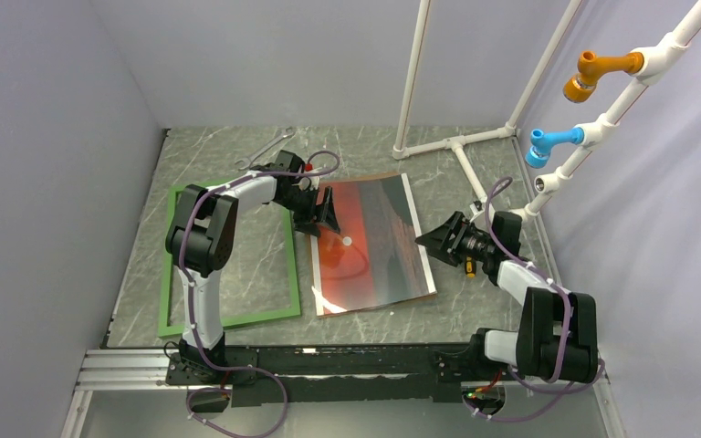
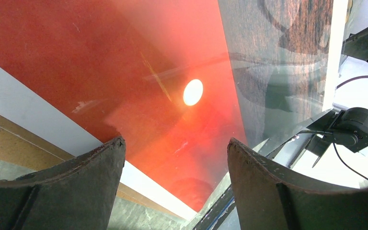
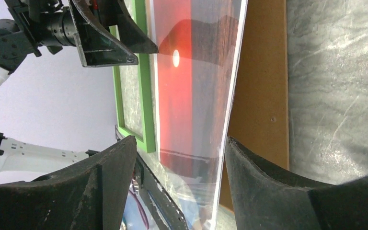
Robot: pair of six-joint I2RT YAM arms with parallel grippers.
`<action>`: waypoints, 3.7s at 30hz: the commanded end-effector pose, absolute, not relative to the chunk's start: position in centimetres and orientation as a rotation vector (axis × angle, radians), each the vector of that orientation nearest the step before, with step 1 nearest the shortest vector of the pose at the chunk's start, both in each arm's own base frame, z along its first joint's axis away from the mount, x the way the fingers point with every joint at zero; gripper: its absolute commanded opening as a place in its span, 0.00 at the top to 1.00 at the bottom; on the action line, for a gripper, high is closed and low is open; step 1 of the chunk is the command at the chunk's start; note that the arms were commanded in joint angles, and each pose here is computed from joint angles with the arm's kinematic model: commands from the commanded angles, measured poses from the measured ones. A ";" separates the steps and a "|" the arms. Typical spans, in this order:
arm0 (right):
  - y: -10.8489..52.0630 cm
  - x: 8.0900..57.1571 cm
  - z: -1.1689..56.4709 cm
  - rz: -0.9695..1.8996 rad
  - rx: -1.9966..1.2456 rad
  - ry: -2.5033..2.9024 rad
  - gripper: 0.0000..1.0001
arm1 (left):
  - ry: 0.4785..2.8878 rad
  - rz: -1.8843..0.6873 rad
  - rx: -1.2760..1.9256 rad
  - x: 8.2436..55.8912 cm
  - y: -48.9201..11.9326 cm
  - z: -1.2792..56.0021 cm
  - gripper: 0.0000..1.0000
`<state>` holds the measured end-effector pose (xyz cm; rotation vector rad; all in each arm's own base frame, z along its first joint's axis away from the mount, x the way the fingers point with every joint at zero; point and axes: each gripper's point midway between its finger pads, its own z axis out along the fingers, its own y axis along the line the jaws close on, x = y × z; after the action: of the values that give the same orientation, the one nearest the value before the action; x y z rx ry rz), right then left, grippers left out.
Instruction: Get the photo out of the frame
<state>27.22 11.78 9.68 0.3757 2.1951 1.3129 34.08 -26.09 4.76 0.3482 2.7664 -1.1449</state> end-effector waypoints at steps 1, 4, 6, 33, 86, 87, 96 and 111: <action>11.4 27.7 11.0 1.257 0.309 2.176 0.30 | 2.775 -1.086 0.361 34.4 -25.7 3.9 0.18; 11.2 27.4 10.9 1.235 0.299 2.186 0.30 | 2.775 -1.090 0.361 34.4 -25.7 3.9 0.17; 11.3 27.2 10.9 1.236 0.295 2.194 0.30 | 2.775 -1.091 0.361 34.4 -25.7 3.9 0.17; 11.3 26.4 11.7 1.220 0.270 2.223 0.29 | 2.771 -1.111 0.360 34.4 -25.9 3.9 0.16; 9.8 16.6 2.5 0.968 0.891 2.555 0.55 | 2.755 -1.047 0.381 34.3 -25.7 4.3 0.06; 9.7 16.7 2.6 0.968 0.879 2.549 0.55 | 2.756 -1.049 0.382 34.3 -25.7 4.3 0.06; 9.9 16.8 3.4 0.982 0.880 2.502 0.61 | 2.745 -1.039 0.390 34.4 -25.6 4.6 0.06; 10.4 15.5 2.7 1.025 0.857 2.570 0.49 | 2.601 -1.019 0.451 35.0 -25.6 8.8 0.03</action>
<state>15.65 9.91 2.43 0.8857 2.5668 0.9691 34.13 -25.77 5.75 0.3777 2.7204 -1.0684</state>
